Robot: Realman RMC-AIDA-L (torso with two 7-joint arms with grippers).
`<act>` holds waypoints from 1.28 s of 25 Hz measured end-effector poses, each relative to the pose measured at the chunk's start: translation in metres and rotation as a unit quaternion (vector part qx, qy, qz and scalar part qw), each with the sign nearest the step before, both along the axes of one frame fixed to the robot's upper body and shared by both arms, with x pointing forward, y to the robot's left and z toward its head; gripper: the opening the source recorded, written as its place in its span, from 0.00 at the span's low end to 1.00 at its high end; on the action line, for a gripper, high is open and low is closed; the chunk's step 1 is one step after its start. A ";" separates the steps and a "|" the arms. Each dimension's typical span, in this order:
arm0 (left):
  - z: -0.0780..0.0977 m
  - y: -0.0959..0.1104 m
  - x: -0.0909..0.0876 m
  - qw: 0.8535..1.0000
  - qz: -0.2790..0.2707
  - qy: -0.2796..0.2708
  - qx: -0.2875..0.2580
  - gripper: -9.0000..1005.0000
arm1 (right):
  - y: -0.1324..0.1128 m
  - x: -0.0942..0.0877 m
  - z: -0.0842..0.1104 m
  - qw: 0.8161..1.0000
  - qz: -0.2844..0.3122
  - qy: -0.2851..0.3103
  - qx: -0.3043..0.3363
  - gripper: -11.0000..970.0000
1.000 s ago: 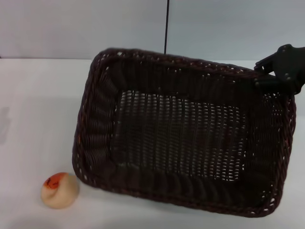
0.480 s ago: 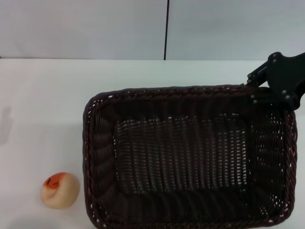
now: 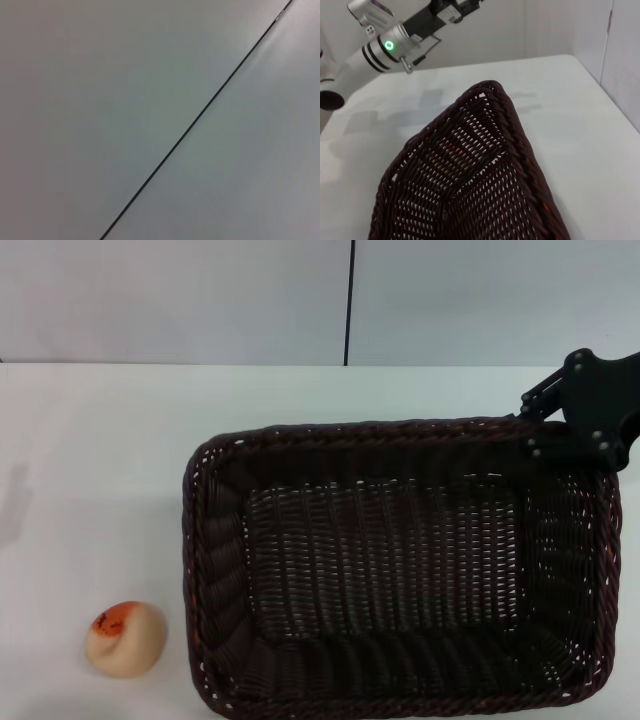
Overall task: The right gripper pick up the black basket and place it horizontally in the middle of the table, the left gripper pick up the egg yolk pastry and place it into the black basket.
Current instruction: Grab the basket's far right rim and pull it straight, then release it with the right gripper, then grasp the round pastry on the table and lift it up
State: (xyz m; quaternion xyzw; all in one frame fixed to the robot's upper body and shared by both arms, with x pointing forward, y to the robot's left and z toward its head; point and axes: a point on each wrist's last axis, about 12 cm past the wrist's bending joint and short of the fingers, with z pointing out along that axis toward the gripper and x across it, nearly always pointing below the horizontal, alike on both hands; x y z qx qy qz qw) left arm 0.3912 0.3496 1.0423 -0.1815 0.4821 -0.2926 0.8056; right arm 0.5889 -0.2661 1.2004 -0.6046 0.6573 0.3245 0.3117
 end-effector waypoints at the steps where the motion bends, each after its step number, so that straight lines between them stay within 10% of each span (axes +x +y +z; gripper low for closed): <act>1: 0.000 -0.001 0.000 1.000 -0.006 0.000 -0.006 0.80 | 0.000 0.001 0.000 1.000 0.000 0.000 -0.004 0.21; 18: -0.001 -0.007 0.001 0.999 -0.035 0.002 -0.020 0.80 | 0.013 0.006 -0.003 1.000 0.009 -0.005 -0.022 0.21; 23: -0.001 -0.009 0.001 0.999 -0.041 0.004 -0.019 0.80 | 0.019 0.011 0.000 0.999 0.015 -0.023 -0.017 0.38; 32: -0.005 -0.015 -0.002 0.997 -0.071 0.021 -0.006 0.80 | 0.030 0.029 0.040 0.983 0.015 -0.149 0.105 0.38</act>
